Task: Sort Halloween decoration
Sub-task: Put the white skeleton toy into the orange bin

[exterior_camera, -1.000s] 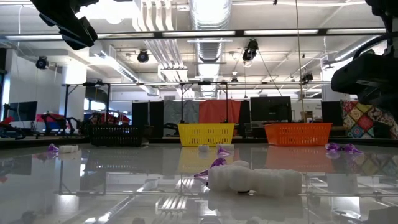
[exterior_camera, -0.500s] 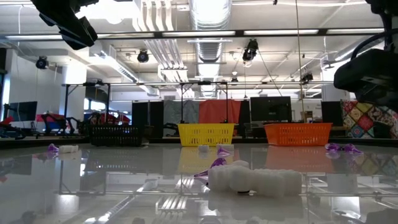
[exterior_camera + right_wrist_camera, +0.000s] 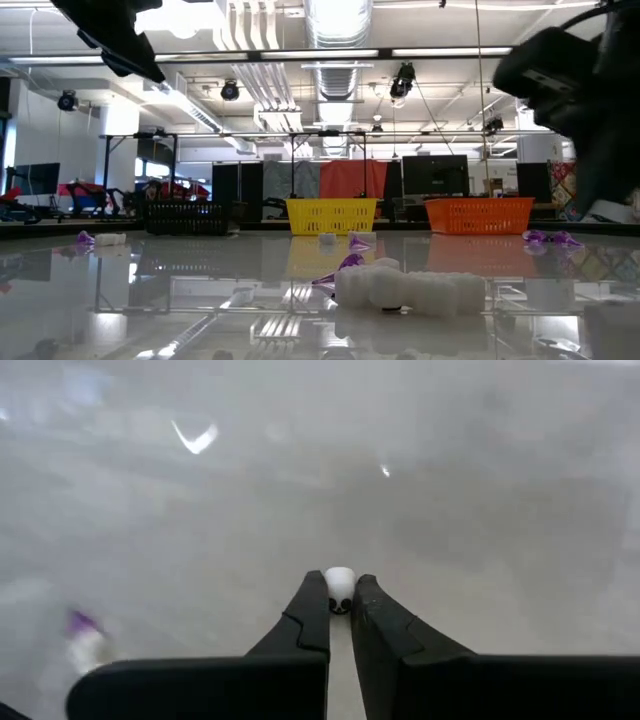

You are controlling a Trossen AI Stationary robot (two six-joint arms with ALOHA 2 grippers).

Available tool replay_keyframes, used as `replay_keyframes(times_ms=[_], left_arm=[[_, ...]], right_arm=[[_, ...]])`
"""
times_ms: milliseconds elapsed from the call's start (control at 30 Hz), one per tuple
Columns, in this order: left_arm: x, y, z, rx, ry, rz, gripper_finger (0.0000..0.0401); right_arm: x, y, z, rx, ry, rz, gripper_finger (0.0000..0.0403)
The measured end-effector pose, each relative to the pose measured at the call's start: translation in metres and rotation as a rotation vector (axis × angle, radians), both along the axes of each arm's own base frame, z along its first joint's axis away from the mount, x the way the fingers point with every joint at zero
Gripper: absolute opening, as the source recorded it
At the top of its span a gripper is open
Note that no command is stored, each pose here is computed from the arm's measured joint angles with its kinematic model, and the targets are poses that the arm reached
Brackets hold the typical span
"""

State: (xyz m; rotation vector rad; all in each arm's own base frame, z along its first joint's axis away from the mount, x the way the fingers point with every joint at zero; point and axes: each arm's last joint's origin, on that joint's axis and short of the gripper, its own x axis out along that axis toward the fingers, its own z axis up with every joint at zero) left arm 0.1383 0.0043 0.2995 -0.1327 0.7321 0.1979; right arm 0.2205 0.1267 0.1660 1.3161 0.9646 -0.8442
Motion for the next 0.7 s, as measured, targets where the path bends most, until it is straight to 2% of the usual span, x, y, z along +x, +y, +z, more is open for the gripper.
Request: replay_keyframes(times_ms=[133, 300, 700], left_arm=[[0.000, 0.002, 0.000, 0.033, 0.003, 0.041, 0.0086], [0.002, 0.002, -0.001, 0.006, 0.004, 0.068, 0.0086], [0.015, 0.001, -0.006, -0.042, 0.023, 0.101, 0.0086]], right_arm=[[0.005, -0.016, 0.012, -0.076, -0.080, -0.017, 0.0009], [0.007, -0.049, 0.032, -0.182, -0.143, -0.011, 0.0009], [-0.015, -0.157, 0.069, -0.440, -0.106, -0.047, 0.0009]])
